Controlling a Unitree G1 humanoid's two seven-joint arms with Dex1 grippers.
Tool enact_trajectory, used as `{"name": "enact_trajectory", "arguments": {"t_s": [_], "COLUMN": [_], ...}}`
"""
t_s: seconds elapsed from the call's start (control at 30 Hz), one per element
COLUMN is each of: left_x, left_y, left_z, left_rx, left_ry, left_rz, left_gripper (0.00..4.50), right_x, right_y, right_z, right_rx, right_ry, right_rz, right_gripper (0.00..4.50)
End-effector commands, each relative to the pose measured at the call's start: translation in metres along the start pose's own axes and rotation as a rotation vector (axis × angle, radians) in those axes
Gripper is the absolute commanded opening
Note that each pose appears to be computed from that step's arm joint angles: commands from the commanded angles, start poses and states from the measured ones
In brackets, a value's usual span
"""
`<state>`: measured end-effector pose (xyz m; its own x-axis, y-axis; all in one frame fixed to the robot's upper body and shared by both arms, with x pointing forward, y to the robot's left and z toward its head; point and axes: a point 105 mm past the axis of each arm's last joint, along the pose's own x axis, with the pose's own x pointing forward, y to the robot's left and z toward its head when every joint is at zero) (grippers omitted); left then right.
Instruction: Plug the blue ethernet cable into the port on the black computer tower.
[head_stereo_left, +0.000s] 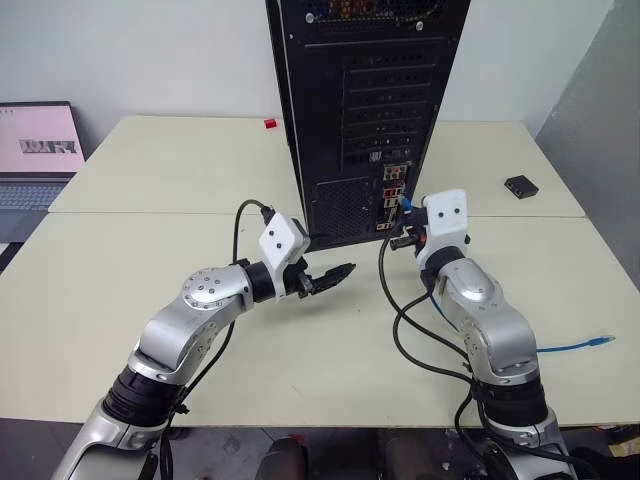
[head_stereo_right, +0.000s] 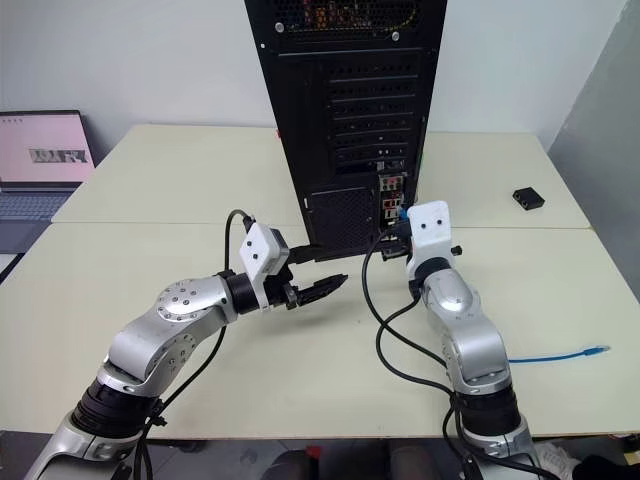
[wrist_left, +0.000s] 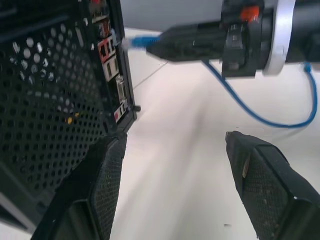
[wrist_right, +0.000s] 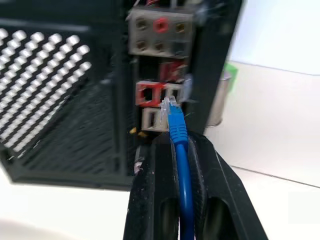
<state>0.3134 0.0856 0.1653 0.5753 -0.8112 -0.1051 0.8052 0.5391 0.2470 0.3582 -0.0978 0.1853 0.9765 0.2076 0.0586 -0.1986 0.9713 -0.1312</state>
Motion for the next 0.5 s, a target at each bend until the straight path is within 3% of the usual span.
{"name": "enact_trajectory", "arguments": {"t_s": [0.03, 0.5], "left_x": [0.002, 0.000], "left_y": [-0.004, 0.015], "left_z": [0.016, 0.010], "left_rx": [0.061, 0.073], "left_ry": [-0.041, -0.006], "left_rz": [0.017, 0.150], "left_gripper": [3.33, 3.33], "right_x": [0.004, 0.012], "right_y": [0.005, 0.018], "right_z": [0.021, 0.015], "right_rx": [0.017, 0.058], "right_ry": [-0.082, -0.058], "right_rz": [-0.002, 0.020], "right_gripper": [0.00, 0.00]}}
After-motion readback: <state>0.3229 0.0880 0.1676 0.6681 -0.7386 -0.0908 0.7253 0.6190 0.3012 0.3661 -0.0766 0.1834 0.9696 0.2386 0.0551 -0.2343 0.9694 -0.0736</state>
